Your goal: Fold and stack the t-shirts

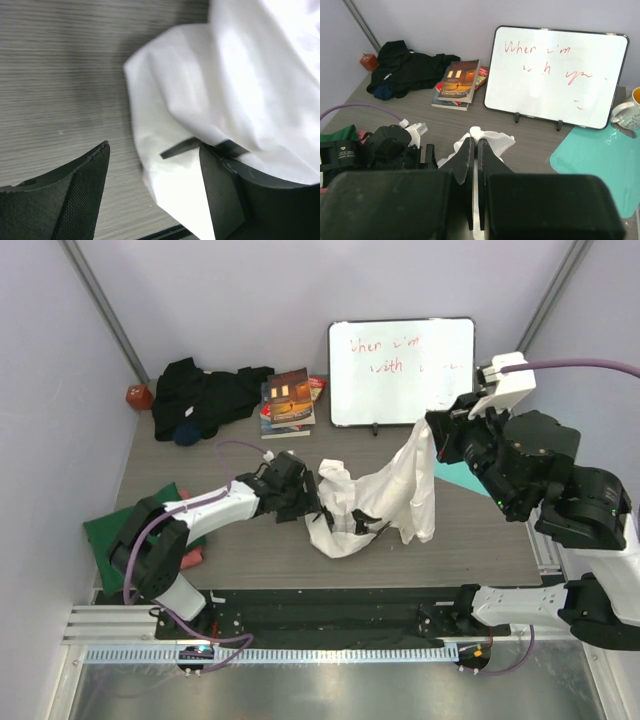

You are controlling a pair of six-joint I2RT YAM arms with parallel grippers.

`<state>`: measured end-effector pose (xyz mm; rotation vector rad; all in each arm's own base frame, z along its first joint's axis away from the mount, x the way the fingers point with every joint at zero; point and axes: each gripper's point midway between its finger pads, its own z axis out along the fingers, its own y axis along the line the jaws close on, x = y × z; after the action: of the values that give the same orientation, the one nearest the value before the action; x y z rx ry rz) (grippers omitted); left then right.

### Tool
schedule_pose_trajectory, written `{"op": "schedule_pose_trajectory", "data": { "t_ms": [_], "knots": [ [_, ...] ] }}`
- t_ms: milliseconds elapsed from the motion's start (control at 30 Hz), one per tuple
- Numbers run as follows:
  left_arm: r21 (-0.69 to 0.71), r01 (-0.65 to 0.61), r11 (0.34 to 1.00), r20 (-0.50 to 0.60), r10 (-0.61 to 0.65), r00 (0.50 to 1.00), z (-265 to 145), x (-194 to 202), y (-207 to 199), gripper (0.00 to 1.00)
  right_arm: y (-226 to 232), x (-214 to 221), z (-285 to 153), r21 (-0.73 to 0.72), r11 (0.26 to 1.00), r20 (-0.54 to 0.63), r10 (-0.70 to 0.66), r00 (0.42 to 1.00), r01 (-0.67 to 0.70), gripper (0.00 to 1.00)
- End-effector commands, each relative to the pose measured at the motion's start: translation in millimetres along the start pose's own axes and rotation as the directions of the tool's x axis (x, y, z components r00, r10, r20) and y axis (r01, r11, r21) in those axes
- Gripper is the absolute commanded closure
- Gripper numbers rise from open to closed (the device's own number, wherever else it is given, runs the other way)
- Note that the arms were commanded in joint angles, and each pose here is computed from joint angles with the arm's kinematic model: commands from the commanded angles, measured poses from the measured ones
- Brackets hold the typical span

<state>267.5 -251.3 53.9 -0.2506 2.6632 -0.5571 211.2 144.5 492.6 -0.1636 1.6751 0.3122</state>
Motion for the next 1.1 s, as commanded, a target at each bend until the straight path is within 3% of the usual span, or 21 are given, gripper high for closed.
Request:
{"op": "schedule_pose_trajectory", "data": {
  "t_ms": [0,200,300,333,367,467,567,733,833,933,1067],
  "knots": [
    [0.108,-0.042,0.993,0.032,0.039,0.999,-4.1,-9.0,-34.1,0.26,-7.7,7.3,2.5,0.064,0.997,-0.004,0.031,1.000,-0.031,0.99],
    [0.050,-0.054,0.997,-0.047,0.056,0.997,30.1,12.0,-24.4,0.29,-6.0,5.3,1.4,0.052,0.998,0.001,0.048,0.999,-0.048,0.99],
    [0.011,-0.059,0.998,-0.098,0.060,0.993,51.4,25.2,-17.0,0.66,-6.3,2.9,0.5,0.049,0.998,0.005,0.047,0.999,-0.048,0.99],
    [0.003,-0.055,0.998,-0.109,0.055,0.993,55.2,29.7,-15.8,0.89,-6.5,3.3,0.7,0.051,0.998,0.004,0.045,0.999,-0.045,0.99],
    [-0.004,-0.055,0.998,-0.118,0.054,0.992,57.8,33.8,-13.7,0.99,-6.6,2.9,0.5,0.050,0.998,0.005,0.046,0.999,-0.046,0.99],
    [-0.051,-0.033,0.998,-0.090,0.028,0.996,56.0,35.5,0.8,1.00,-5.3,7.9,2.0,0.049,0.998,-0.008,0.036,0.999,-0.036,0.99],
    [-0.126,-0.013,0.992,0.039,0.019,0.999,29.0,16.2,19.2,1.00,-5.6,16.8,3.0,0.052,0.998,-0.026,0.029,0.999,-0.028,0.99],
    [-0.281,0.023,0.959,0.248,0.049,0.967,-52.9,-18.7,59.5,1.00,-18.2,30.3,-0.9,0.099,0.994,-0.031,0.049,0.998,-0.046,0.99],
    [-0.280,0.066,0.958,0.336,0.033,0.941,-106.5,-35.2,71.9,1.00,-20.6,37.8,-3.8,0.099,0.993,-0.040,0.070,0.997,-0.065,0.99],
    [-0.321,0.088,0.943,0.353,0.033,0.935,-145.2,-41.0,89.6,1.00,-22.0,48.2,-7.0,0.094,0.993,-0.071,0.074,0.995,-0.067,0.99],
    [-0.469,0.071,0.880,0.276,0.070,0.959,-175.7,-24.4,121.5,1.00,-14.8,68.1,-5.2,0.083,0.994,-0.144,0.078,0.987,-0.067,0.99]
  ]
}}
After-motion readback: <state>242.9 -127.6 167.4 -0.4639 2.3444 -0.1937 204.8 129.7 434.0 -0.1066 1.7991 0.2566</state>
